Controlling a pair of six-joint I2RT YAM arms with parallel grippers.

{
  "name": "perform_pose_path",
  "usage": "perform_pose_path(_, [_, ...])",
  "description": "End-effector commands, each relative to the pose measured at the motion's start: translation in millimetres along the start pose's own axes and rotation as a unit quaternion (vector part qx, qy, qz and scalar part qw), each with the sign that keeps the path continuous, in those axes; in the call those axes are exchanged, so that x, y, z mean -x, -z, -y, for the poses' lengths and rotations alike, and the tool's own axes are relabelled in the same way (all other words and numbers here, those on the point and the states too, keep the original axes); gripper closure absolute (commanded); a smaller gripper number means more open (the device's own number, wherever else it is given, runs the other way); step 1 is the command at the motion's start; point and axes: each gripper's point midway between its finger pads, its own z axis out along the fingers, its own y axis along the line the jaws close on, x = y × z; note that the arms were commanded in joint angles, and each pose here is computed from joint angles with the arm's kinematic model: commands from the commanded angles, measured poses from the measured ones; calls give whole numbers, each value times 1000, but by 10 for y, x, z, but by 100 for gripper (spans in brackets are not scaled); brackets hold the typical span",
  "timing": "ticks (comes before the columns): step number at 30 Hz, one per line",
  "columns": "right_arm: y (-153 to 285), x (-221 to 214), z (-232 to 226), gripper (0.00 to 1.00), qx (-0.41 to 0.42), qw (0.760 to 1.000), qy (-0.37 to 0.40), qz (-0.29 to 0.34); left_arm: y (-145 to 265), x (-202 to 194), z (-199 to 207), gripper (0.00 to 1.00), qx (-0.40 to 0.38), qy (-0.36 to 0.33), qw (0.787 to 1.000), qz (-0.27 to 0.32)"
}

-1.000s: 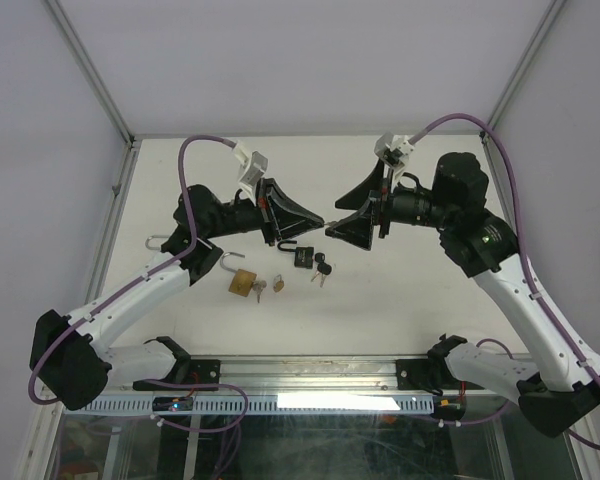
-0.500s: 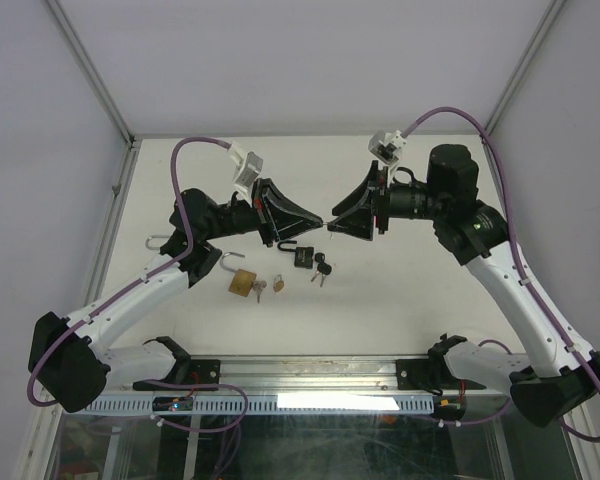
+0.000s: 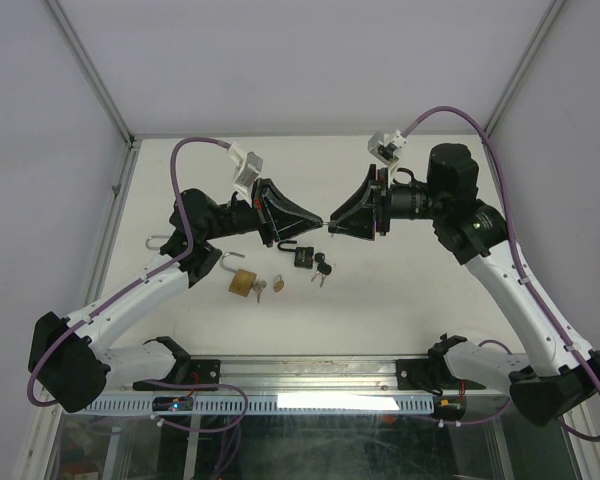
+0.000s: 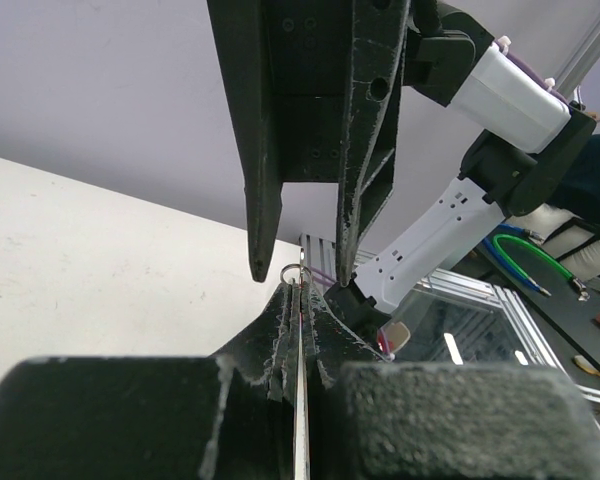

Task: Unlock with the key

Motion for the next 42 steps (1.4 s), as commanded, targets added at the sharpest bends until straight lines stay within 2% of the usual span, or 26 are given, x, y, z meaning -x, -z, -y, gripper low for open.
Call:
perform_pose_path(1, [21,174,-102,62,18,1000,20,15,-9,172,121,100,-13,-27,999,27])
perform_pose_path(7, [14,174,-106,83,21,1000,16,15,-7,167,115,100,-13,-28,999,28])
perform_pose_path(10, [6,175,-94,100,21,1000,13,14,-10,159,108,100,-13,-28,999,28])
perform_pose_path(26, [45,215,-156,100,20,999,20,15,-16,167,72,100,-5,-18,999,35])
perform_pose_path(28, [38,205,-136,78,17,1000,16,14,-12,195,67,100,1,-4,999,45])
perform_pose_path(29, [32,189,-124,72,16,1000,14,13,-9,221,61,100,5,5,998,55])
perform_pose_path(32, [21,174,-87,68,10,1000,10,18,-4,310,88,100,5,16,997,77])
perform_pose_path(35, [31,223,-103,64,8,999,20,28,-6,319,111,100,1,10,997,76])
perform_pose_path(39, [29,270,-106,47,7,999,26,37,-11,323,120,100,-2,7,997,75])
perform_pose_path(42, [1,263,-75,46,11,999,19,36,-17,321,127,100,-6,6,997,75])
